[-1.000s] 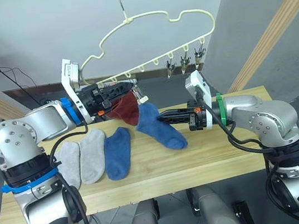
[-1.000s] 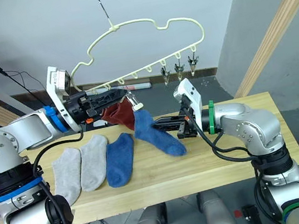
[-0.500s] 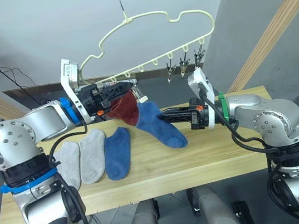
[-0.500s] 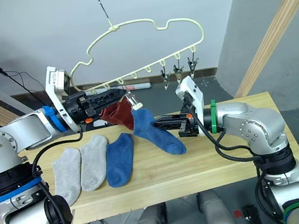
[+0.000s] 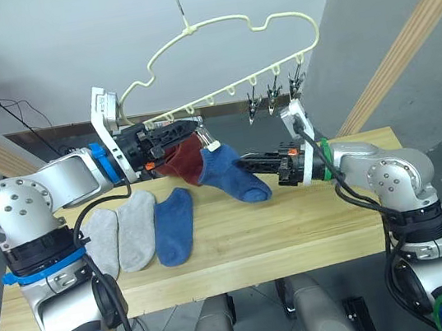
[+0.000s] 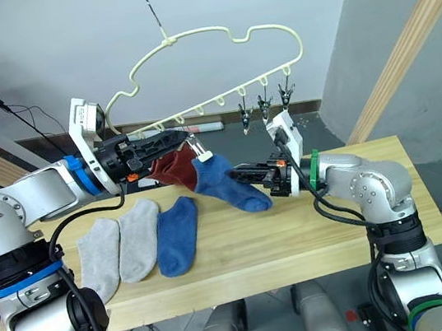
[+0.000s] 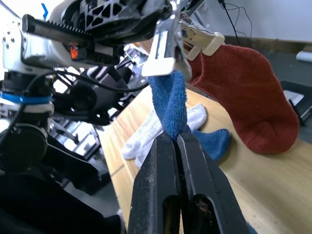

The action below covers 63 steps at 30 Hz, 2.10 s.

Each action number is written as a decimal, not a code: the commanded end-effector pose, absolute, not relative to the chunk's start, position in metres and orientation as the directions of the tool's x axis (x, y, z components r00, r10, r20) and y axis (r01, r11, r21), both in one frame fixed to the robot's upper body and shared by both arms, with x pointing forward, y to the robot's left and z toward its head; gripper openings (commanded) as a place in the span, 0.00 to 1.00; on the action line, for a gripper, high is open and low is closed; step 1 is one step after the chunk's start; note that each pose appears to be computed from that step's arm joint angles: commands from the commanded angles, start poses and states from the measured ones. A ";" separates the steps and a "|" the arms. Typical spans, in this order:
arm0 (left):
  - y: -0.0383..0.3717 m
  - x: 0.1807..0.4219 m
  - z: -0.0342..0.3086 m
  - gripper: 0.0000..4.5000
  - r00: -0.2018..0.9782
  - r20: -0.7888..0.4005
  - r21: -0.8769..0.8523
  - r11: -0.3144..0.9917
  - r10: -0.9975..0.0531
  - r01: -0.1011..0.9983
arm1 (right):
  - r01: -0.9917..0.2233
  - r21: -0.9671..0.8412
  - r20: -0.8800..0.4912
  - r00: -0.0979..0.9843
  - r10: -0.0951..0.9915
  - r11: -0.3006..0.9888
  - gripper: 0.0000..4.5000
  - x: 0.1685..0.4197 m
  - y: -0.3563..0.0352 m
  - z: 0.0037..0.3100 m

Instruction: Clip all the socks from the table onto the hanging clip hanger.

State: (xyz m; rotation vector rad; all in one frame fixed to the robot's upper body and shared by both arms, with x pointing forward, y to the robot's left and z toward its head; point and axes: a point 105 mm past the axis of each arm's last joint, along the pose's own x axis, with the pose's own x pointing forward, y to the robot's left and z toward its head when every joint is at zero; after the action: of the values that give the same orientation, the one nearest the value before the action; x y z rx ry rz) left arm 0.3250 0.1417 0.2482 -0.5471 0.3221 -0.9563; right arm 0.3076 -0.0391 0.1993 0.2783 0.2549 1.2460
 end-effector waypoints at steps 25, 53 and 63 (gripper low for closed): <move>0.142 0.315 0.247 0.68 0.518 -0.028 -0.515 0.456 -0.855 0.726 | -0.913 0.326 0.024 0.269 0.963 0.247 0.00 0.302 -0.035 0.223; 0.142 0.298 0.233 1.00 0.675 -0.054 0.069 0.672 -0.736 0.738 | -0.855 -0.091 -0.070 0.517 0.853 0.511 1.00 0.305 -0.053 0.204; 0.159 0.282 0.236 1.00 0.757 0.089 0.167 0.759 -0.648 0.630 | -0.522 -0.208 0.146 0.819 0.554 0.827 1.00 0.324 -0.052 0.238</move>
State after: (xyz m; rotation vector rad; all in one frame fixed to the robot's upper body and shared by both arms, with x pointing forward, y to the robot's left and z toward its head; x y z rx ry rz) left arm 0.2896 0.1574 0.2186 0.0838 -0.0531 -0.7169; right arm 0.3288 -0.0562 0.2208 -0.1521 -0.1170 0.6115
